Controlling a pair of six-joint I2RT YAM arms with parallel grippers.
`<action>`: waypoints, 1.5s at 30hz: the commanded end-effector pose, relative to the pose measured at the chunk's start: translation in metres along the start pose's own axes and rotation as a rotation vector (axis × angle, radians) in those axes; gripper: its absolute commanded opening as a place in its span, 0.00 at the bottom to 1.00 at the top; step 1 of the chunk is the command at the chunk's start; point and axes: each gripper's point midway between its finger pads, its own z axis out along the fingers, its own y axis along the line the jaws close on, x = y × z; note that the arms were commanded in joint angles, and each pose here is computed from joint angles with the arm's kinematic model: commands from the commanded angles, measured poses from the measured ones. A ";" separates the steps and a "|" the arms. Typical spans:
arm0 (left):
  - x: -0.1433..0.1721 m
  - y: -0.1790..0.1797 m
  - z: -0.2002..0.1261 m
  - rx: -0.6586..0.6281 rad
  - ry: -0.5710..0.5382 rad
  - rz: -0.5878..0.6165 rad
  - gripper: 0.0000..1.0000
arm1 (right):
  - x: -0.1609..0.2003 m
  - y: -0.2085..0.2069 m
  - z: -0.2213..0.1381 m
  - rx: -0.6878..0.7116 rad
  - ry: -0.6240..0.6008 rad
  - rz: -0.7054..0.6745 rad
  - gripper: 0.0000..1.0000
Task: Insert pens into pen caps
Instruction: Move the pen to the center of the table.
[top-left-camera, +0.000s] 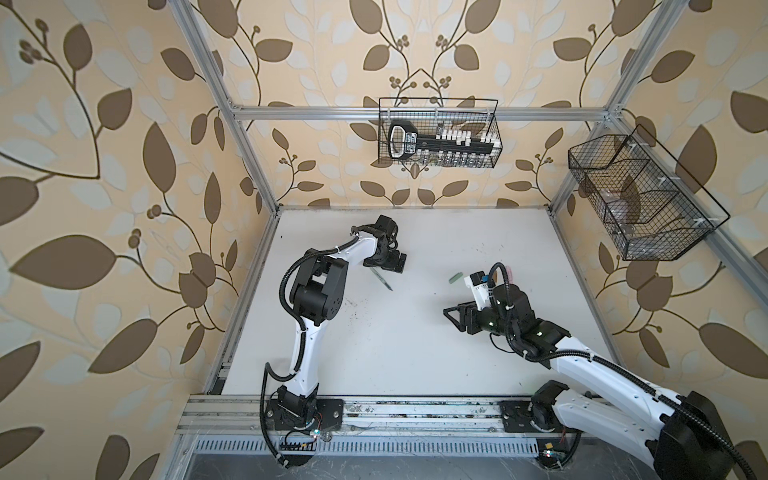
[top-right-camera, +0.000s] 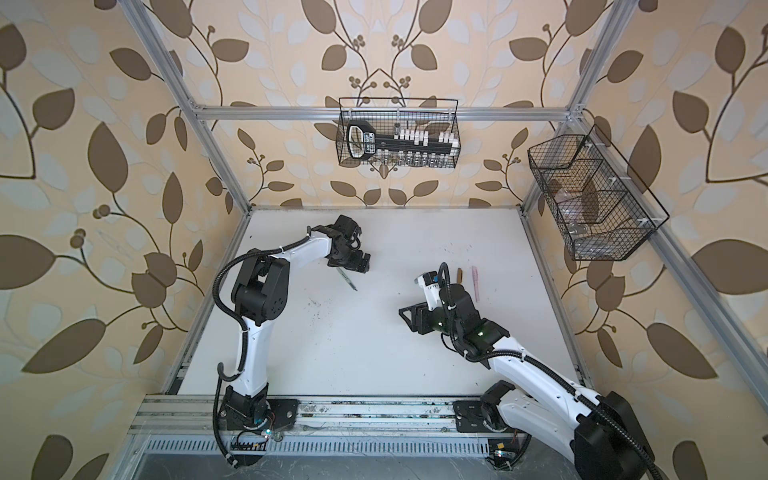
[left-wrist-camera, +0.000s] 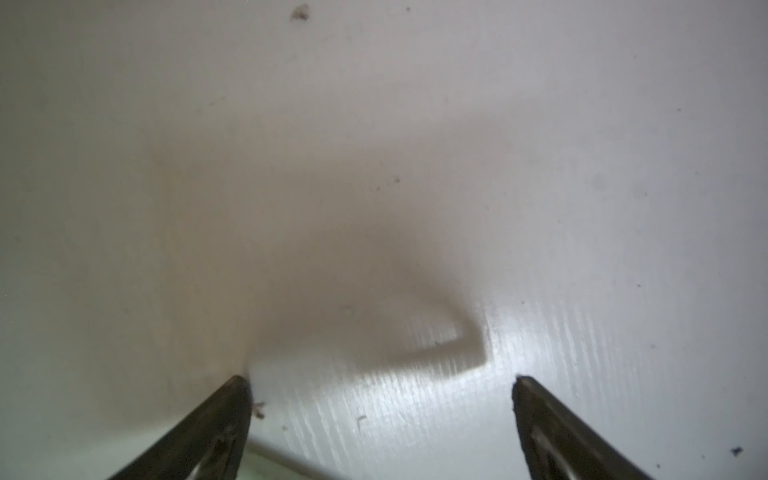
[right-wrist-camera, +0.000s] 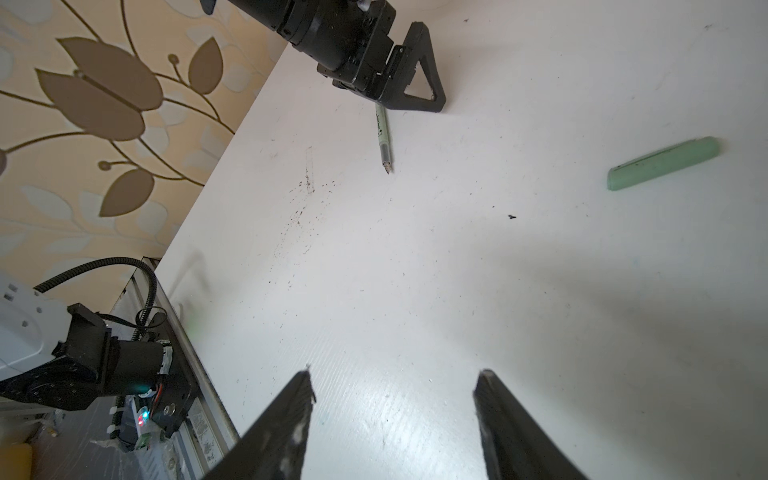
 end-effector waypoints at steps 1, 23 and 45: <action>0.012 0.014 0.003 -0.038 0.051 -0.003 0.99 | 0.000 -0.004 0.000 0.009 -0.016 0.007 0.64; 0.099 0.010 -0.043 0.011 0.112 -0.183 0.99 | 0.002 -0.009 0.016 0.000 0.020 0.021 0.64; 0.123 0.011 -0.099 0.057 -0.048 -0.343 0.99 | 0.078 0.083 0.097 -0.092 0.329 -0.248 0.39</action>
